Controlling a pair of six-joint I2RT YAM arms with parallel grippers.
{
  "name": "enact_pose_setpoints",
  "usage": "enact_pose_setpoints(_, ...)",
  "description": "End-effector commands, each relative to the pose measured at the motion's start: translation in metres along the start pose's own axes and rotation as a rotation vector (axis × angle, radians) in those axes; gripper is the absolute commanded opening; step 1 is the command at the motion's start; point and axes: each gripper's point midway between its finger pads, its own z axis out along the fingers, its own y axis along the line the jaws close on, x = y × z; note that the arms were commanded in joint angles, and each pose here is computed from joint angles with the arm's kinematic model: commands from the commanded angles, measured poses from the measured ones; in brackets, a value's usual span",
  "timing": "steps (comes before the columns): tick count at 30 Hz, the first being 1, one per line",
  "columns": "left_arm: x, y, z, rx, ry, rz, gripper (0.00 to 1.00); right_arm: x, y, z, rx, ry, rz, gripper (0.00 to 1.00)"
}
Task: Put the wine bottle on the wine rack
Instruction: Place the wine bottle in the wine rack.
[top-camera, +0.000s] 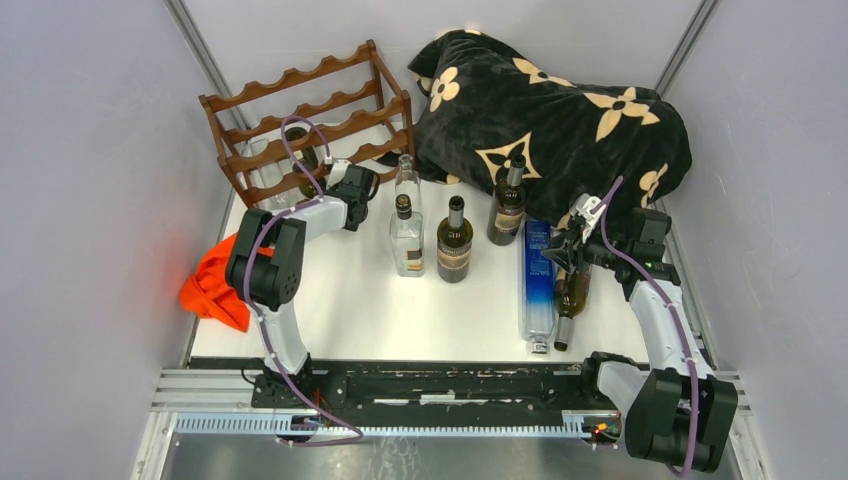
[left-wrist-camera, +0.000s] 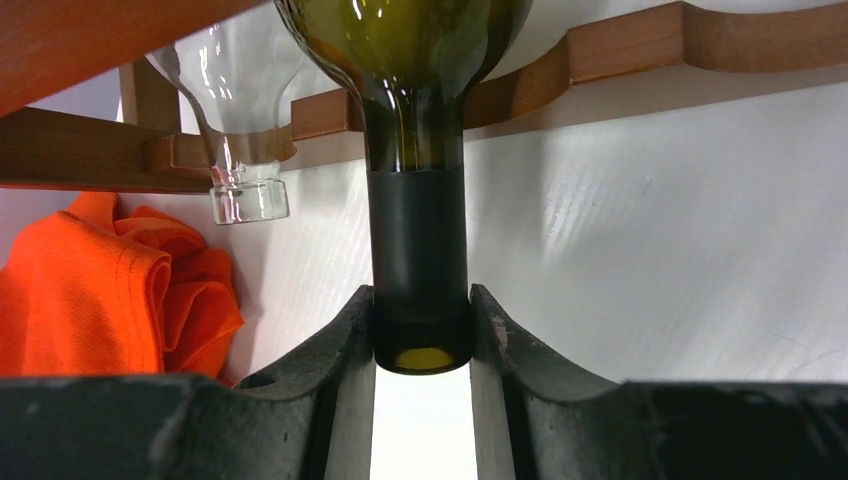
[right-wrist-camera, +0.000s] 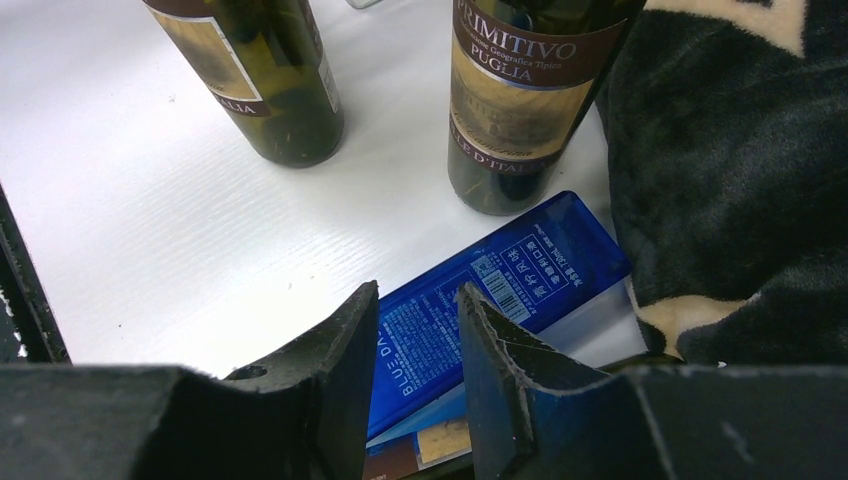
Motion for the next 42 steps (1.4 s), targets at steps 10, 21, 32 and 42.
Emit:
enact_pose_setpoints(10,-0.042,0.001,0.003,0.015,-0.035,-0.020,0.20,-0.020,-0.007,-0.001,0.004,-0.029,-0.068,0.41)
enact_pose_setpoints(21,-0.036,0.002,0.000,0.025,-0.028,-0.057,0.66,-0.020,-0.006,-0.001,0.003,-0.029,-0.068,0.41)
enact_pose_setpoints(32,-0.026,-0.001,-0.029,0.150,-0.002,-0.138,0.68,-0.021,-0.005,-0.001,0.002,-0.031,-0.075,0.41)
enact_pose_setpoints(42,-0.023,-0.003,-0.067,0.310,-0.001,-0.199,0.62,-0.021,-0.005,-0.002,0.006,-0.030,-0.079,0.41)
